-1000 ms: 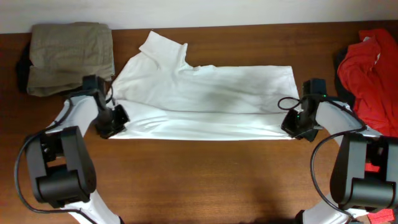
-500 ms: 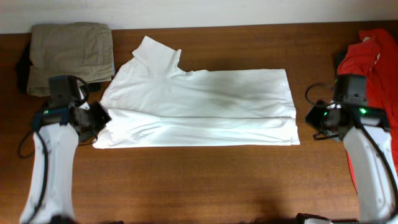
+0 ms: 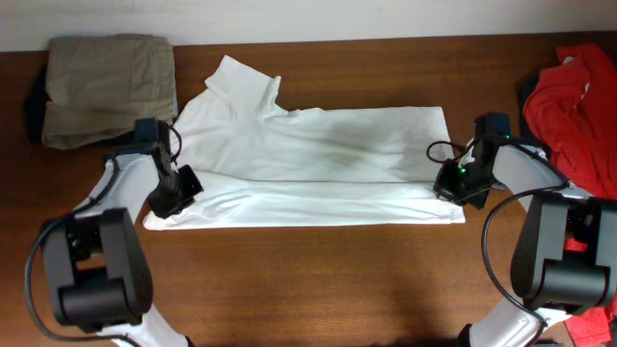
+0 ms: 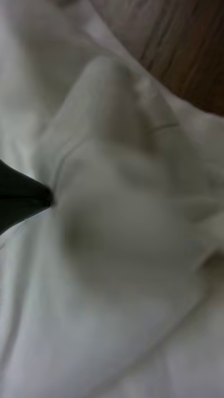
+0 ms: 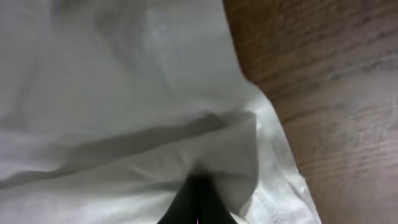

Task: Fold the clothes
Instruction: 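Grasp the T-shirt's upper shoulder corners with both grippers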

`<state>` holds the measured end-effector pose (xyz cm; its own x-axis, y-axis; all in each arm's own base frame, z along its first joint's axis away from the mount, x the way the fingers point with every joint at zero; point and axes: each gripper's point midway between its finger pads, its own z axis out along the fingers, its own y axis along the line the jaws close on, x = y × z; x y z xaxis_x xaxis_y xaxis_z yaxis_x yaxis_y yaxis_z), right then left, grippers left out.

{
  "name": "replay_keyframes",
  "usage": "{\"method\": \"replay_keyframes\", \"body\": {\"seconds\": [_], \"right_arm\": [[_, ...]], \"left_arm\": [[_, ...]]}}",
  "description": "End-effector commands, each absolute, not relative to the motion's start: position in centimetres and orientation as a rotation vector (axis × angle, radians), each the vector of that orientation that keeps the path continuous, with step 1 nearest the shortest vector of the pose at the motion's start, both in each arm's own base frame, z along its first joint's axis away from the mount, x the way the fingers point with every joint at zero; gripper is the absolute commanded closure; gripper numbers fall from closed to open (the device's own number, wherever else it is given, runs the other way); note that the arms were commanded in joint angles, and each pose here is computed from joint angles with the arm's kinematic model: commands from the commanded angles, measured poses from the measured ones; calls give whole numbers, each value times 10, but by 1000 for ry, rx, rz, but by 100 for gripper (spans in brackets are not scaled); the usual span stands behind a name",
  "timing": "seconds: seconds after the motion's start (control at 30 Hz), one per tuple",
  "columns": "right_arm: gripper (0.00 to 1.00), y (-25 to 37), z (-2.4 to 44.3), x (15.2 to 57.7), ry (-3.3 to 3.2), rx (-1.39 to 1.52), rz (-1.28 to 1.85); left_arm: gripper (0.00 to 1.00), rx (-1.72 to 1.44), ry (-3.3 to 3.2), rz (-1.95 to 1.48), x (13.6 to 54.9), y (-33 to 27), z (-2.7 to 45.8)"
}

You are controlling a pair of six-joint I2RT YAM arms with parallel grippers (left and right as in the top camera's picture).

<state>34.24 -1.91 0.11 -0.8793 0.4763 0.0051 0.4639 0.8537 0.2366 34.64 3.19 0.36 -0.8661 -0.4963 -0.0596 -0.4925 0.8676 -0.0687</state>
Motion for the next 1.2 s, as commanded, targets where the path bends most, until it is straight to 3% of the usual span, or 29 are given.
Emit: {"method": "replay_keyframes", "body": {"seconds": [0.0, 0.27, 0.47, 0.5, 0.53, 0.57, 0.6, 0.63, 0.67, 0.77, 0.83, 1.1, 1.17], "right_arm": [[96, -40, -24, 331, 3030, 806, 139], [96, -76, 8, 322, 2956, 943, -187], [96, -84, 99, 333, 2818, 910, -219], [87, -80, 114, 338, 2804, 868, -171], [49, -71, 136, 350, 2773, 792, -78], [20, -65, 150, 358, 2752, 742, -17], [1, -59, 167, 368, 2720, 689, 53], [1, -52, 180, 376, 2697, 640, 118], [1, -45, 189, 382, 2683, 592, 177], [1, -36, 191, 381, 2694, 554, 235], [1, -34, 186, 372, 2745, 531, 232], [1, -18, 176, 352, 2849, 494, 238], [1, -9, 175, 349, 2871, 466, 242]], "left_arm": [[100, -774, 2959, 165, 344, 59, -8], [100, -983, 2956, 329, 318, 80, -5], [100, -998, 2844, 255, 320, 76, 48], [100, -983, 2789, 193, 327, 73, 68], [99, -931, 2697, 59, 342, 62, 103], [90, -840, 2646, -56, 354, 50, 127], [43, -688, 2590, -191, 369, 32, 155], [4, -512, 2487, -341, 388, 10, 191], [1, -347, 2355, -442, 406, -10, 229], [1, -91, 2149, -426, 443, -33, 273], [1, -38, 2071, -372, 472, -34, 274], [1, 207, 2141, -241, 617, -47, 146], [1, 324, 2107, -183, 634, -52, 127]]}}
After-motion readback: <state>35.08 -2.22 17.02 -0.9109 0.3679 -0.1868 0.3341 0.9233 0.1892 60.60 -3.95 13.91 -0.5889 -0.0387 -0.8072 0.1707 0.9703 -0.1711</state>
